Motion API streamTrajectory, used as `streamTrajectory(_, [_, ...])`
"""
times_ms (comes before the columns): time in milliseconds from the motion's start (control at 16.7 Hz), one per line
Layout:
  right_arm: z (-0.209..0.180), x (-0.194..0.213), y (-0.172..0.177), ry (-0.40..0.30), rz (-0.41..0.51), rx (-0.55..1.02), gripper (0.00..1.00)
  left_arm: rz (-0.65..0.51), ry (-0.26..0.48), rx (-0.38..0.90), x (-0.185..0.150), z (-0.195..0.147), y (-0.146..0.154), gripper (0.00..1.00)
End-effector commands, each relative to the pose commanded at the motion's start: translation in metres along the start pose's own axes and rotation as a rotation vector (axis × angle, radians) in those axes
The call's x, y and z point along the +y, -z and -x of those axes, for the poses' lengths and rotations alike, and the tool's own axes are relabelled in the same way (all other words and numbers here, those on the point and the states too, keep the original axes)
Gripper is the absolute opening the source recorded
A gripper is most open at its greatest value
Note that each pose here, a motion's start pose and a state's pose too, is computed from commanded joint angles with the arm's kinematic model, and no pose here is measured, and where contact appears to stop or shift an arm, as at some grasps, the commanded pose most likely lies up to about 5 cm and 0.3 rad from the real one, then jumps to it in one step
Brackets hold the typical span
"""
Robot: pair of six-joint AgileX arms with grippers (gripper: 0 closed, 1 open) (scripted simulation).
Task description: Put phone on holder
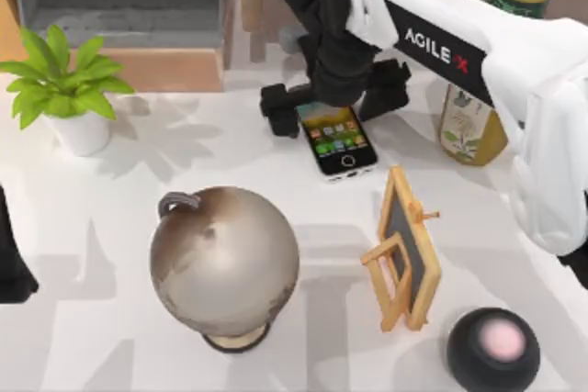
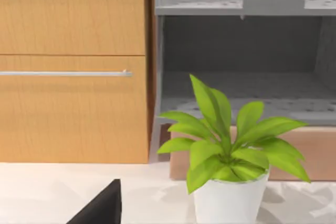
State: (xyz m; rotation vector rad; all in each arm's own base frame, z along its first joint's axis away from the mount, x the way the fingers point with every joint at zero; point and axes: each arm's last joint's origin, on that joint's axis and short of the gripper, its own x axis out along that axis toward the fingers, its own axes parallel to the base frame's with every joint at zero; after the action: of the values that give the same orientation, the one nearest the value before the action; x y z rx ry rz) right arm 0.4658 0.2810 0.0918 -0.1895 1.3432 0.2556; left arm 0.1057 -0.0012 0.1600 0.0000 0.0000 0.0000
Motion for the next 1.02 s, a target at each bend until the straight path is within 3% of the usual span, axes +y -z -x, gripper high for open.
streamTrajectory(600, [0.0, 0.0, 0.0, 0.0, 0.0, 0.0, 0.02, 0.0, 0.0, 0.0, 0.0, 0.0, 0.0, 1.0])
streamTrajectory(1020, [0.0, 0.0, 0.0, 0.0, 0.0, 0.0, 0.0, 0.0, 0.0, 0.0, 0.0, 0.0, 0.0, 1.0])
